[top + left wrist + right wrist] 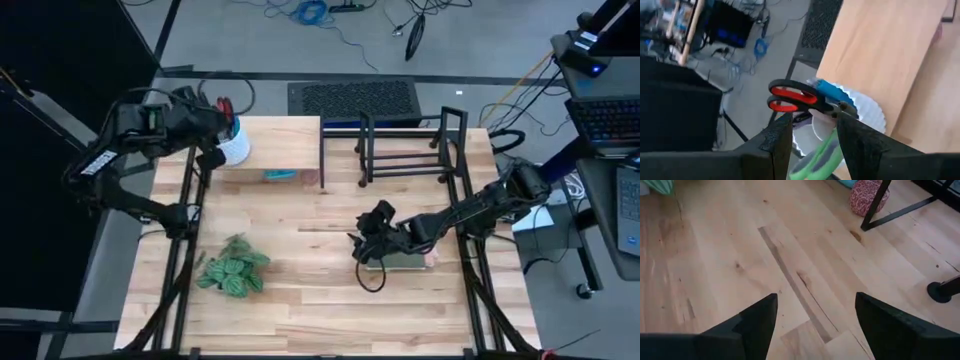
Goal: Stock shelves
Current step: Remove the black scissors from the white pen holder
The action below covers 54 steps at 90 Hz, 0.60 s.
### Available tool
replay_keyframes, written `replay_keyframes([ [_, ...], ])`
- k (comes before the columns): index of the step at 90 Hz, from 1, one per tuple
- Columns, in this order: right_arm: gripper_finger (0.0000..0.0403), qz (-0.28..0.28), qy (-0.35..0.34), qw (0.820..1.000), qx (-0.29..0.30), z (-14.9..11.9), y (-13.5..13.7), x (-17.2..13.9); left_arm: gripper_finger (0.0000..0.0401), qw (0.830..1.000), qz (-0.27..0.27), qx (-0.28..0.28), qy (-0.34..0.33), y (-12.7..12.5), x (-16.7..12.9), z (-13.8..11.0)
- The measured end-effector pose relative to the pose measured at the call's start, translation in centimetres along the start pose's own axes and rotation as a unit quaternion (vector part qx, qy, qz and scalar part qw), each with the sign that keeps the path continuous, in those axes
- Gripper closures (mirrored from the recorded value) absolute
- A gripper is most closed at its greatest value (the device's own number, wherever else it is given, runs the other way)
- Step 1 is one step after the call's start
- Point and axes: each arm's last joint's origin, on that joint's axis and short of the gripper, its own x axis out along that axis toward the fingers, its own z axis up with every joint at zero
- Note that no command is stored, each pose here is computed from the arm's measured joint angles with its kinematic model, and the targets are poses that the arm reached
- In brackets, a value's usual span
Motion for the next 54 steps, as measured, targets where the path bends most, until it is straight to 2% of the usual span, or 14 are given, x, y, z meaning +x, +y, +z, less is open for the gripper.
replay_keyframes([
  [30,0.0151,-0.010,0.016,1.000,-0.003,-0.7,0.1,1.1,0.0261,0.989,0.008,-0.145,-0.028,1.7,-2.2,-3.1],
  [54,0.0151,-0.010,0.009,1.000,0.000,-0.6,0.2,1.1,0.0261,0.986,-0.024,-0.160,-0.035,1.6,-2.4,-3.1],
])
